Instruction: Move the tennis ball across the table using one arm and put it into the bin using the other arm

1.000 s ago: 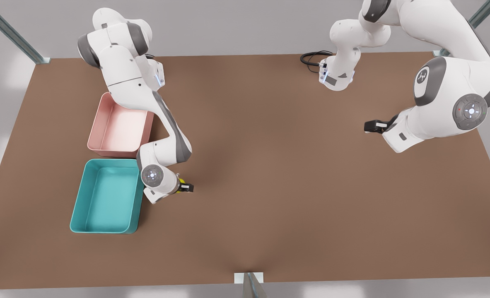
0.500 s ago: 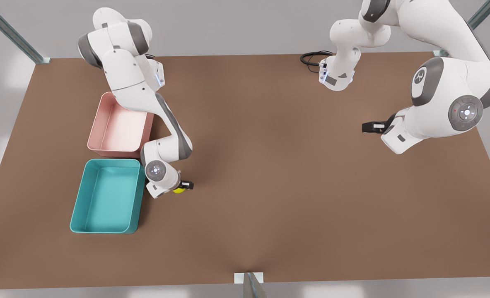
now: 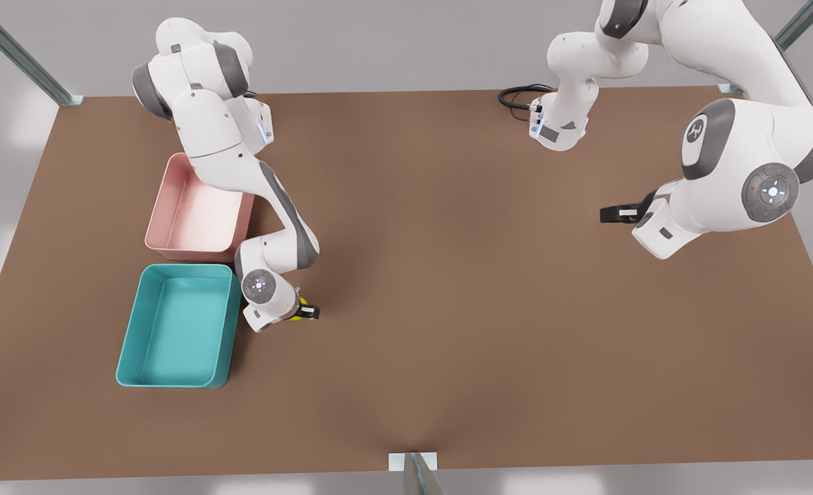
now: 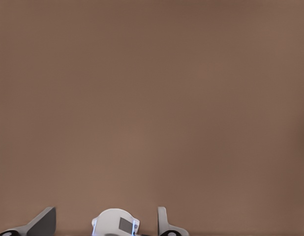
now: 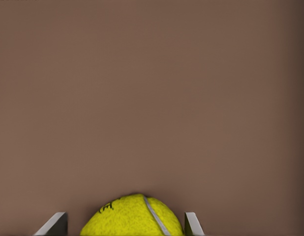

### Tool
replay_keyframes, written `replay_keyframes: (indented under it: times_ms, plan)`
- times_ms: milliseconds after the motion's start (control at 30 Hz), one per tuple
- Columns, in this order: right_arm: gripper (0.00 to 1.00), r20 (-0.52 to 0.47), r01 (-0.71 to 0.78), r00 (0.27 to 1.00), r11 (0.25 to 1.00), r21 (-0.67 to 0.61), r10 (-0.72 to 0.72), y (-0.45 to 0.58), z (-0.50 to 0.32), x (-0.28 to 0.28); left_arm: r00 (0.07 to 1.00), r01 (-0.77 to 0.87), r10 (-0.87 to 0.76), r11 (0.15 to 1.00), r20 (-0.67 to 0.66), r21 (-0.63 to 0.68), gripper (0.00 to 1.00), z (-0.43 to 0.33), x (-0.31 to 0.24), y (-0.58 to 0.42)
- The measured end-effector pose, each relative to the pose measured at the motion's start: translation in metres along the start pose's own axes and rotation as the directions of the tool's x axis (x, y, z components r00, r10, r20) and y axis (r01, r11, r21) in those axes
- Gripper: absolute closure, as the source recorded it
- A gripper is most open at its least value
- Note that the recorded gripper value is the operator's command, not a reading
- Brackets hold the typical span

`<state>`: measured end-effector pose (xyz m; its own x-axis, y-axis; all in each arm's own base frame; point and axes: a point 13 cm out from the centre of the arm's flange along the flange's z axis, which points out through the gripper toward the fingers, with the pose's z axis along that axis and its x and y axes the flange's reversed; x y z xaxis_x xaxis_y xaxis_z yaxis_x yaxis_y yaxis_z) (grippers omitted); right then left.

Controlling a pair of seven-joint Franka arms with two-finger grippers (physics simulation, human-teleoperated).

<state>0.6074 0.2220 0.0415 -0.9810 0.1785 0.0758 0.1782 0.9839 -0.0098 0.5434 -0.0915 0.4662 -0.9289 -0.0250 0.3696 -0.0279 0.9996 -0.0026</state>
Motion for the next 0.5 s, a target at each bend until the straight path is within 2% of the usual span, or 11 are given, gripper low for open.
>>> replay_keyframes:
  times_ms: [33, 167, 500]
  plan:
    - [0.21, 0.000, -0.001, 1.000, 1.000, 0.000, 0.001, -0.0007, 0.0008, -0.0002, 1.000, 0.002, -0.002, 1.000, 0.000, 0.000, 0.00, 0.0002, 0.0000, -0.0002]
    - [0.27, -0.002, -0.005, 1.000, 1.000, 0.001, 0.005, -0.0021, 0.0031, -0.0010, 1.000, 0.009, -0.009, 1.000, -0.001, 0.000, 0.00, 0.0003, 0.0000, -0.0002]
    - [0.27, 0.000, 0.004, 1.000, 1.000, -0.007, -0.004, 0.0020, -0.0051, 0.0015, 1.000, 0.023, -0.023, 1.000, -0.001, 0.000, 0.00, 0.0001, 0.0000, -0.0002]
